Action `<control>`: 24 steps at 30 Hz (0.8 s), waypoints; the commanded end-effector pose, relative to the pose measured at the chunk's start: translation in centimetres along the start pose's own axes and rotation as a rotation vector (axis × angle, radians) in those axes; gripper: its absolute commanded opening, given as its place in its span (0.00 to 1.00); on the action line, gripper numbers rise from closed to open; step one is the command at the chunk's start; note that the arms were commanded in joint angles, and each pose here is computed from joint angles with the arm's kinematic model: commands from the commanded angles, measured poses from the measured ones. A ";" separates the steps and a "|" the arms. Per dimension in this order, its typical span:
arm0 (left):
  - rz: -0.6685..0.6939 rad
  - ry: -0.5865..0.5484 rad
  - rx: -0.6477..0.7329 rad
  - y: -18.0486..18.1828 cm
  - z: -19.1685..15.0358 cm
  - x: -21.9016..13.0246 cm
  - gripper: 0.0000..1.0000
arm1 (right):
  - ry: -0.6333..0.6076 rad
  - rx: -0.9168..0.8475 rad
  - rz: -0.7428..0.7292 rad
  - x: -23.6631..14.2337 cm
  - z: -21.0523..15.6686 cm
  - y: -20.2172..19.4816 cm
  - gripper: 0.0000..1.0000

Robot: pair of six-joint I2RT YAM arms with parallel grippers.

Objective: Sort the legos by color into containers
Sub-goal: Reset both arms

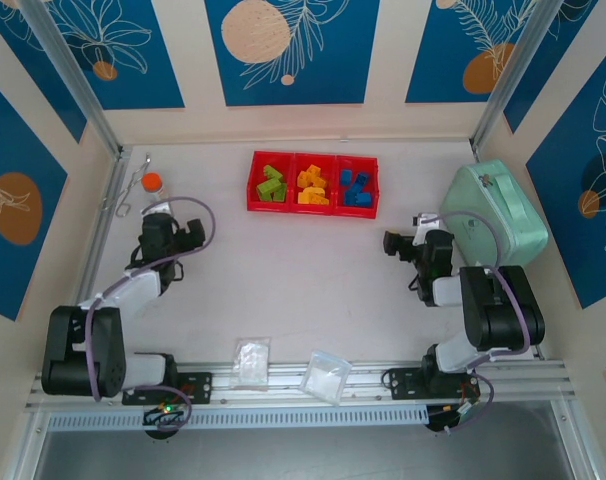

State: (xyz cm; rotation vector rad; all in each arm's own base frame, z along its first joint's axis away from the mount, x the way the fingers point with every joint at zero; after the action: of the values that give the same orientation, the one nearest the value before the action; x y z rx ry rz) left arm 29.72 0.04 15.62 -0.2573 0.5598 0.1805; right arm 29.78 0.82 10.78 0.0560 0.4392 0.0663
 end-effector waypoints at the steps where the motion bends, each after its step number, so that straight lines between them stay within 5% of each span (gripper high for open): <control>1: -0.155 -0.104 -0.026 -0.9 1.2 -1.1 0.99 | -0.065 -0.001 0.062 0.7 2.3 0.5 0.99; 8: -0.077 -0.242 0.139 0.6 -0.1 -3.5 0.99 | -0.059 0.000 0.061 0.7 2.4 0.5 0.99; 12: -0.014 -0.292 0.189 1.4 -1.6 -1.4 0.99 | -0.058 -0.001 0.061 0.6 2.4 0.5 0.99; 18: -0.197 -0.321 0.272 -0.2 -3.0 2.3 0.99 | -0.061 -0.006 0.057 0.7 2.4 0.6 0.99; 19: -0.215 -0.231 0.302 -0.6 -3.0 2.3 0.99 | -0.059 -0.007 0.056 0.6 2.4 0.6 0.99; 24: -0.093 -0.257 0.304 -0.8 -2.6 2.8 0.99 | -0.058 -0.006 0.056 0.7 2.4 0.5 0.99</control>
State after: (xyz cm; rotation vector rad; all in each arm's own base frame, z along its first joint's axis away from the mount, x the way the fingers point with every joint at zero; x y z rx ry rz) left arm 29.90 -1.09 10.22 0.0037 0.4244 0.0075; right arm 31.13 1.25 12.31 0.0635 0.3927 0.1143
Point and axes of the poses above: each hand's point on the last joint's axis, 136 mm out from that joint toward the fingers, its own x axis out along the fingers, its own y axis along the line the jaws close on, z = x × y, the point moved 9 cm from there along -x, back along the fingers, and after that the axes turned 2 degrees about -x, right-handed, at the moved point
